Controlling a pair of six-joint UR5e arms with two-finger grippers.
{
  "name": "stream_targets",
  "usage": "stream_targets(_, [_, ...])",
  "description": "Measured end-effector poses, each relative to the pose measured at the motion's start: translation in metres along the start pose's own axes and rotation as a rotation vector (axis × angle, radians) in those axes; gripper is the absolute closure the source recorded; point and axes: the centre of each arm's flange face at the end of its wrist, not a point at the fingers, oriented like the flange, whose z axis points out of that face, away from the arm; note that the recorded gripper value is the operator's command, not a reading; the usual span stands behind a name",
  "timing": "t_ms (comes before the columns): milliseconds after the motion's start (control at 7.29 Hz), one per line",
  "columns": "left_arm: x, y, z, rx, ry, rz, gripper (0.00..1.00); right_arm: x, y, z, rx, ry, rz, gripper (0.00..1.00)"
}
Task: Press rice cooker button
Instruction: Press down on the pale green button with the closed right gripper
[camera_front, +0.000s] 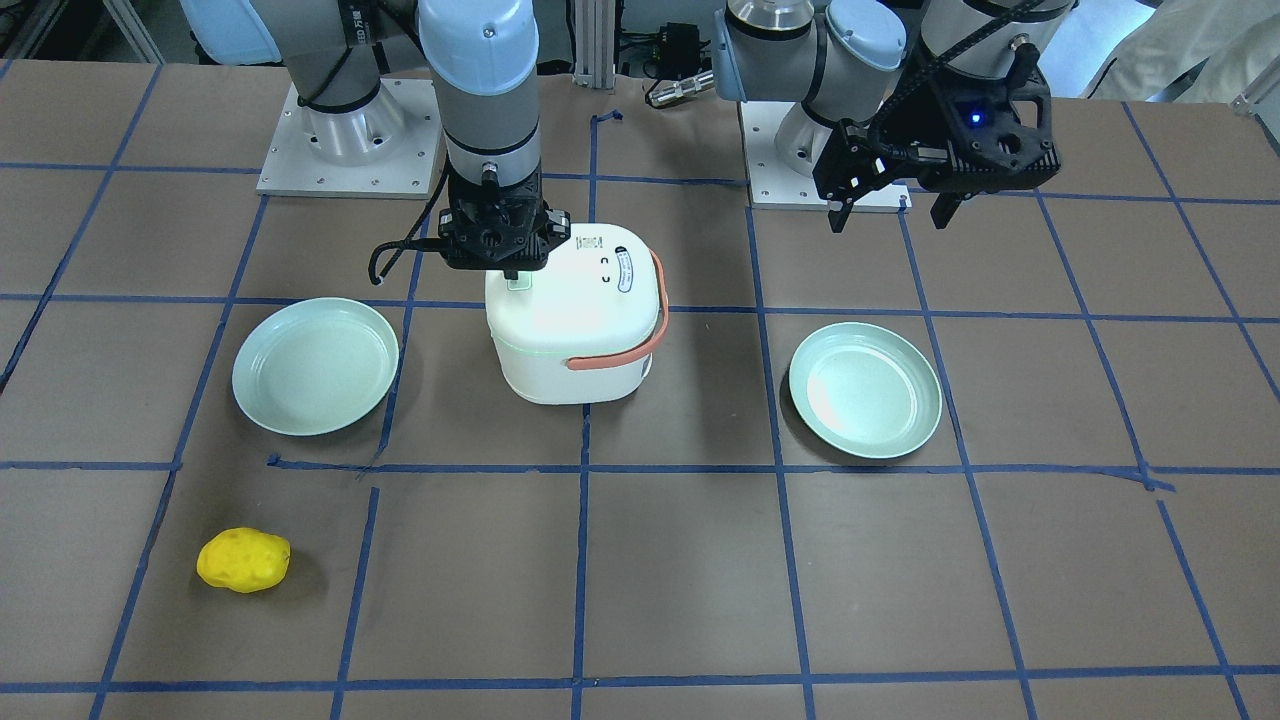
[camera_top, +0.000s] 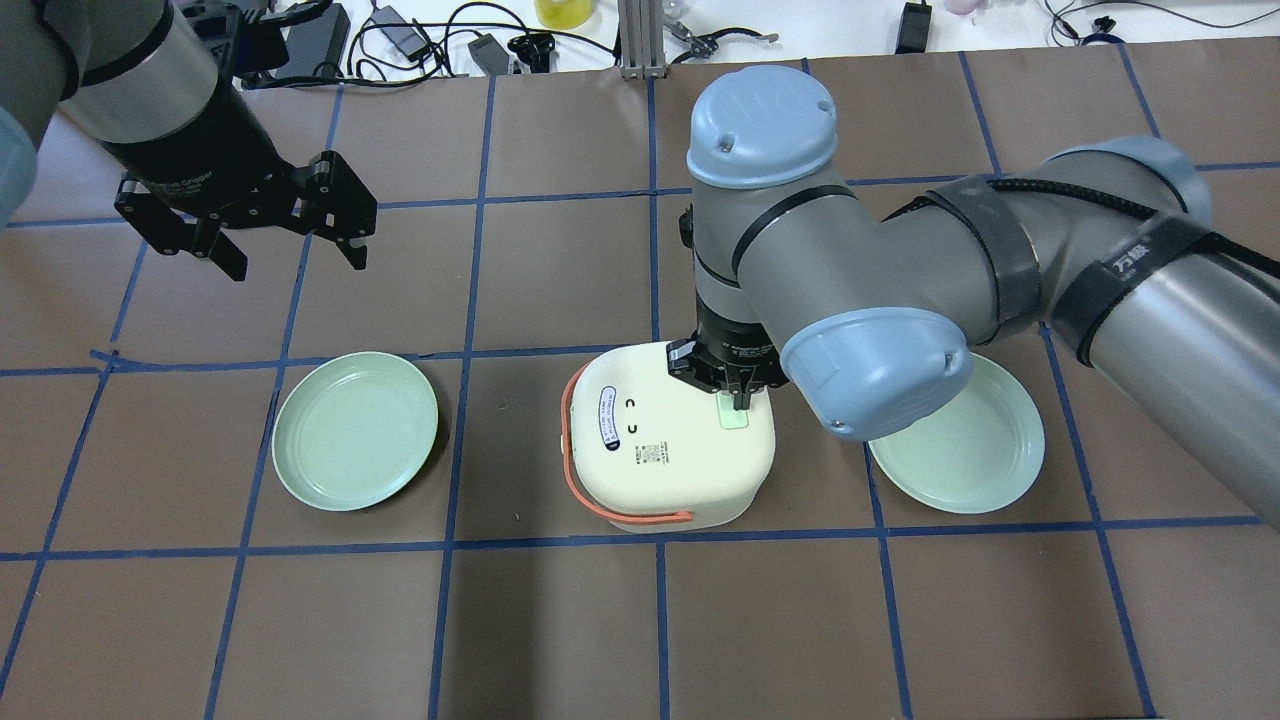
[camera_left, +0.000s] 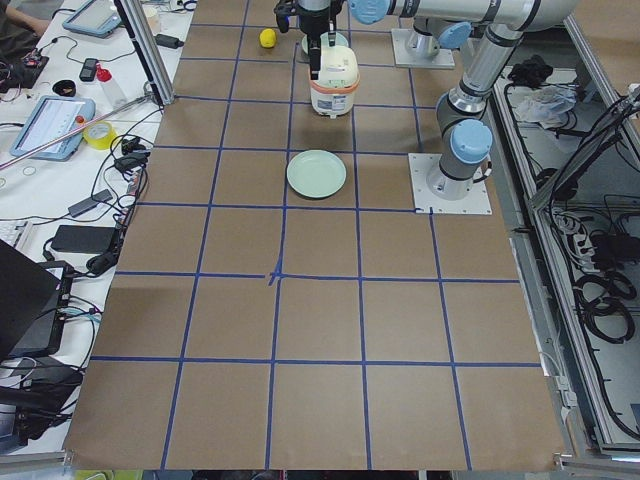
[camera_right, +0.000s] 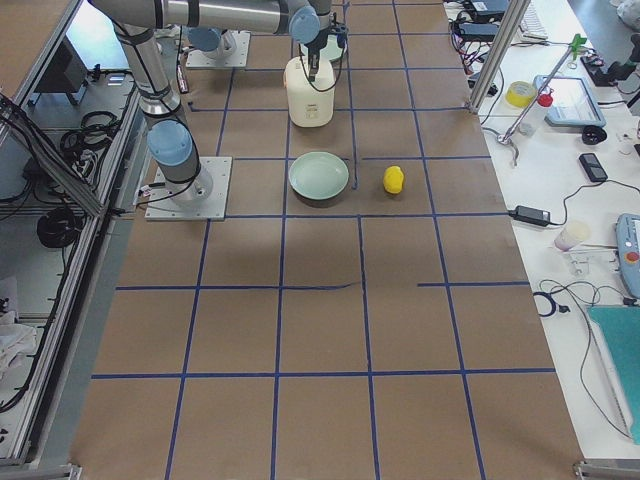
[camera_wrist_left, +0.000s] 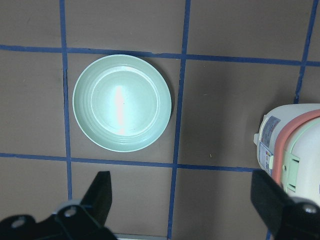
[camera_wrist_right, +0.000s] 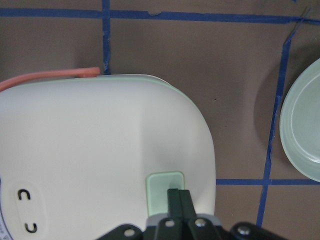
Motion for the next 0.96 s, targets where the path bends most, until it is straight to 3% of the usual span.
stream_targets(824, [0.0, 0.0, 0.0, 0.0, 0.0, -0.001, 0.0, -0.0011, -0.0014, 0.0058, -0.001, 0.001, -0.004, 1.0])
stream_targets(961, [0.0, 0.0, 0.0, 0.0, 0.0, -0.001, 0.0, -0.001, -0.0013, 0.0062, -0.002, 0.003, -0.004, 0.64])
